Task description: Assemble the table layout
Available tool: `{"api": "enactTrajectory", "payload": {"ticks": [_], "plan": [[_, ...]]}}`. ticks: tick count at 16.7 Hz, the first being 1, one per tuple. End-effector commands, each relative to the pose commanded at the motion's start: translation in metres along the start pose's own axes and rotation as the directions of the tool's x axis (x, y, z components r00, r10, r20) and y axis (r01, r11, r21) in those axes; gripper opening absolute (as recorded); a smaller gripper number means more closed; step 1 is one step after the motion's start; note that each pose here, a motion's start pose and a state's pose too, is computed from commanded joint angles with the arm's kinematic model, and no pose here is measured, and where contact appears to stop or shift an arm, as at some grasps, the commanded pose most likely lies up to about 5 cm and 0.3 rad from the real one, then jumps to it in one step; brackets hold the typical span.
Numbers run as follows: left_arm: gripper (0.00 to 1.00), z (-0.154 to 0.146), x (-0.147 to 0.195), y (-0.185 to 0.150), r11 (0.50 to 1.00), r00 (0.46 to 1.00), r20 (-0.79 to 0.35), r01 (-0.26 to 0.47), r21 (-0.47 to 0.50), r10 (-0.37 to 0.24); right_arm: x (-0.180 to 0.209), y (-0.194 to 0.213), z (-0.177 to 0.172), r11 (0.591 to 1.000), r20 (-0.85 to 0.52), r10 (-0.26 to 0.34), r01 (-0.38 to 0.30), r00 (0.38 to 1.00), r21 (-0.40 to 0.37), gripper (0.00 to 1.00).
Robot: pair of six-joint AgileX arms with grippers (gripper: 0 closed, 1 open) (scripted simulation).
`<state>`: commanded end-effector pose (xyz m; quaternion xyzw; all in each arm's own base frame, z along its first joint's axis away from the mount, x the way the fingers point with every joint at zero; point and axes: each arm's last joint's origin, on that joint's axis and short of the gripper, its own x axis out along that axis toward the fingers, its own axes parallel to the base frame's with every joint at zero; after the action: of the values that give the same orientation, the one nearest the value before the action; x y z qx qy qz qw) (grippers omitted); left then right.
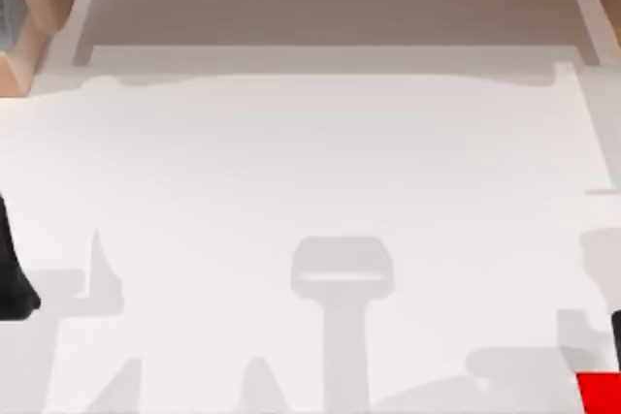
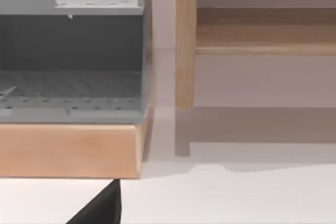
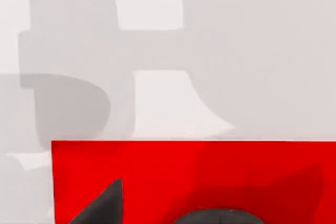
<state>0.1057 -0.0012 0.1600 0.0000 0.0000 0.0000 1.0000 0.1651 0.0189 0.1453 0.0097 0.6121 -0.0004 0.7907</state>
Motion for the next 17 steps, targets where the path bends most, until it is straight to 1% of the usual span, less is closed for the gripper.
{"api": "enactTrajectory", "payload": {"ticks": [3, 5, 7, 10, 12, 14, 15, 17], "plan": [[1.00, 0.000, 0.000, 0.000, 1.000, 1.000, 0.000, 0.000, 0.000, 0.000, 0.009, -0.024, 0.028, 1.000, 0.137, -0.022, 0.021, 0.990, 0.009, 1.00], [1.00, 0.000, 0.000, 0.000, 1.000, 1.000, 0.000, 0.000, 0.000, 0.000, 0.017, -0.048, 0.046, 0.998, 0.235, -0.059, 0.059, 0.970, 0.007, 1.00], [1.00, 0.000, 0.000, 0.000, 1.000, 1.000, 0.000, 0.000, 0.000, 0.000, 0.025, -0.076, 0.059, 0.993, 0.331, -0.113, 0.120, 0.937, 0.000, 1.00], [1.00, 0.000, 0.000, 0.000, 1.000, 1.000, 0.000, 0.000, 0.000, 0.000, 0.037, -0.123, 0.070, 0.967, 0.463, -0.214, 0.253, 0.860, -0.022, 1.00], [1.00, 0.000, 0.000, 0.000, 1.000, 1.000, 0.000, 0.000, 0.000, 0.000, 0.044, -0.152, 0.071, 0.931, 0.542, -0.278, 0.361, 0.793, -0.051, 1.00], [1.00, 0.000, 0.000, 0.000, 1.000, 1.000, 0.000, 0.000, 0.000, 0.000, 0.051, -0.176, 0.068, 0.874, 0.613, -0.328, 0.477, 0.719, -0.091, 1.00], [1.00, 0.000, 0.000, 0.000, 1.000, 1.000, 0.000, 0.000, 0.000, 0.000, 0.054, -0.185, 0.066, 0.838, 0.646, -0.344, 0.533, 0.682, -0.116, 1.00], [1.00, 0.000, 0.000, 0.000, 1.000, 1.000, 0.000, 0.000, 0.000, 0.000, 0.059, -0.200, 0.060, 0.749, 0.706, -0.364, 0.642, 0.607, -0.166, 1.00]]}}
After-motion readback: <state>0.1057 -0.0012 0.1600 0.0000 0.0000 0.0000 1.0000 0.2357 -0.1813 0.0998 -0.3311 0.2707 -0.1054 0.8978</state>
